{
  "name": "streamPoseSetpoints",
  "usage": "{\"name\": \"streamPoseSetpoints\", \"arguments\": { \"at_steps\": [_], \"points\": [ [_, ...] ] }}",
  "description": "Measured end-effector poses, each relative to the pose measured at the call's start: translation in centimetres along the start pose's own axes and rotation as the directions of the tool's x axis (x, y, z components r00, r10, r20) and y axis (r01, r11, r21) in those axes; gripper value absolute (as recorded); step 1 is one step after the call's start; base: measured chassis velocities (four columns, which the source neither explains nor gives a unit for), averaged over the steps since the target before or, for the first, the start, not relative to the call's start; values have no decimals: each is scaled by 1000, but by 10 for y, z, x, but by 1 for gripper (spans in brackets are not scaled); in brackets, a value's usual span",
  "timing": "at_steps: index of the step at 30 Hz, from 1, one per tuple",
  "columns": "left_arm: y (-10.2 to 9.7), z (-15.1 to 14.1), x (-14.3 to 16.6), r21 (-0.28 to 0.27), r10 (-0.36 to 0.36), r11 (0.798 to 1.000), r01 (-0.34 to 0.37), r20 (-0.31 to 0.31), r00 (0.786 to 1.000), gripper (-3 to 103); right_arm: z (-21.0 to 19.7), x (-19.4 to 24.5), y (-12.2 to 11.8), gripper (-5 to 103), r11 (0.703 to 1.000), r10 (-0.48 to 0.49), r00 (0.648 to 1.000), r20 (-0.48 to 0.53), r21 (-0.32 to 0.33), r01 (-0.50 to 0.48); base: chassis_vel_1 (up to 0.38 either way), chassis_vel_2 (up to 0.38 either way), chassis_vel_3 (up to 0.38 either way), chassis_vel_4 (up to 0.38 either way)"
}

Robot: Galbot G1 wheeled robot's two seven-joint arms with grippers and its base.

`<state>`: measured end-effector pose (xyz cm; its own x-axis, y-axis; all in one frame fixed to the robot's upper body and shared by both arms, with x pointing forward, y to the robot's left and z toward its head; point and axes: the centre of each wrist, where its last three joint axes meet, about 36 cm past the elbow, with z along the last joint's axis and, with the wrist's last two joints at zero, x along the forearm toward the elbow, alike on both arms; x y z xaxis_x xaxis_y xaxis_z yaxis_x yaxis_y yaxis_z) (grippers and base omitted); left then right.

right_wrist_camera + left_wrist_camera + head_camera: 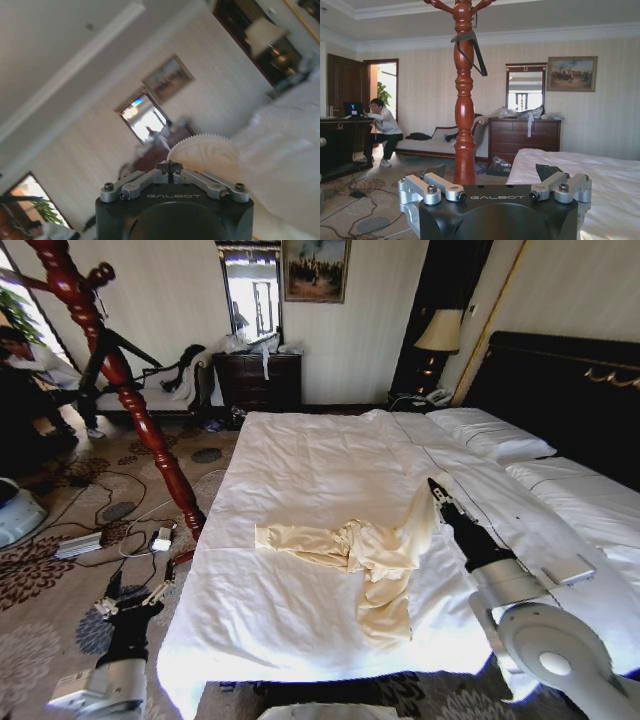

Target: Pick up the clothes from the bed and hang them on the clothes hanger.

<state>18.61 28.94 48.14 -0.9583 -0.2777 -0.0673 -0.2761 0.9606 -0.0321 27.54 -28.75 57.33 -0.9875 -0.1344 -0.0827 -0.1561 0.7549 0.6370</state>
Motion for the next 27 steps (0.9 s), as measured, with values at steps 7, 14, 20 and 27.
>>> {"name": "streamPoseSetpoints", "arguments": {
  "at_steps": [7, 14, 20, 27],
  "points": [
    [0, 2, 0, -8, 0, 1000, 0, -4, 1000, 100, 44, 21, -5, 0, 929, 347, 915, -207, -59, -366, 0, 0, 0, 0],
    [1, 7, -1, -9, -5, 1000, 5, -13, 1000, 100, 75, 15, -63, 0, 783, 621, 771, -137, 146, -605, 0, 0, 0, 0],
    [1, 12, -2, -12, -8, 1000, 8, -21, 1000, 100, 83, 13, -102, 14, 662, 691, 723, 29, 375, -648, 0, 0, 0, 0],
    [1, 14, -2, -18, -9, 1000, 8, -27, 1000, 100, 76, 10, -111, 41, 388, 736, 626, 259, 597, -703, 0, 0, 0, 0]
  ]
}}
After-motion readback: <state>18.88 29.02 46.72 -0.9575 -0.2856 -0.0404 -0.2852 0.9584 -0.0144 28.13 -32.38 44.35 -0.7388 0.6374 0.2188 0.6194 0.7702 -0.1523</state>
